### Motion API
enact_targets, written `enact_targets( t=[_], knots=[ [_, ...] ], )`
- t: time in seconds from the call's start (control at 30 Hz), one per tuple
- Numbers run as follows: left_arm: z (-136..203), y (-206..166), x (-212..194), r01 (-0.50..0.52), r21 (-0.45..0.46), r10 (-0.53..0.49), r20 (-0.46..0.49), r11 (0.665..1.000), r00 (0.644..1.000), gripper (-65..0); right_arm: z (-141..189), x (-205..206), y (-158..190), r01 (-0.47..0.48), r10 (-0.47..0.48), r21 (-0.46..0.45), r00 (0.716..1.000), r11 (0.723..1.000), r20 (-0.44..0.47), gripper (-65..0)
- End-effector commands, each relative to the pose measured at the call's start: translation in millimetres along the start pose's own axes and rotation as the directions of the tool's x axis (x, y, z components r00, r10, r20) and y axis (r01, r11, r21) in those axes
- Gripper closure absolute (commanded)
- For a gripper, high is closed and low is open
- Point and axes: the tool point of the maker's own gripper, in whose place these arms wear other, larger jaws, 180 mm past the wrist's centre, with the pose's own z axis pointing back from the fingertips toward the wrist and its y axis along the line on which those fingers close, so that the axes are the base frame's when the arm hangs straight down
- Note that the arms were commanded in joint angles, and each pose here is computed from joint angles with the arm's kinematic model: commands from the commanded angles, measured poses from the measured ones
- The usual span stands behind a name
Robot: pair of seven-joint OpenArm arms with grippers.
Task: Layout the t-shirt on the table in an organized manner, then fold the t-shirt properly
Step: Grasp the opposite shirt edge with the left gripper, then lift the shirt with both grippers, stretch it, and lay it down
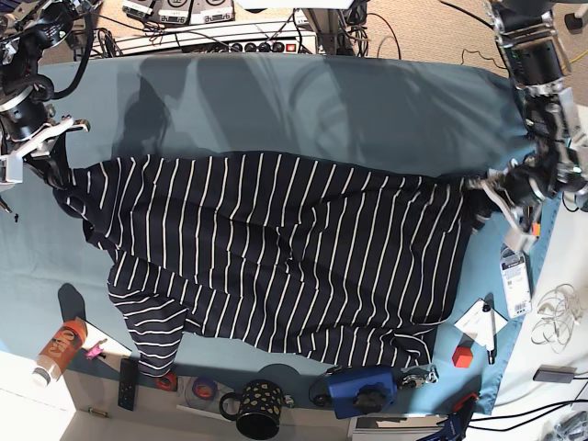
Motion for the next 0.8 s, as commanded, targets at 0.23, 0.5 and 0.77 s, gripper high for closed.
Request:
enact_targets(
  t=[0.23,0.5,0.77],
  knots=[
    [34.4,-10.5,43.2,0.139,0.052,-0.143,0.089,0.989,0.986,0.0,3.6,22.3,3.8,-0.017,0.015,0.024,0.996,1.000,0.093,0.0],
    [116.5,1.4,111.8,0.176,0.271,-0.272,0.375,0.946,0.886,0.0,7.2,54.7,1.8,-0.033,0.027,0.021,0.971,0.999,0.238,0.0],
    [110.8,4.3,43.5,0.155,0.228,-0.207,0.225,0.961,0.952,0.0,16.8,63.3,12.9,0.009,-0.042,0.117,0.959,0.993,0.281,0.0]
  ],
)
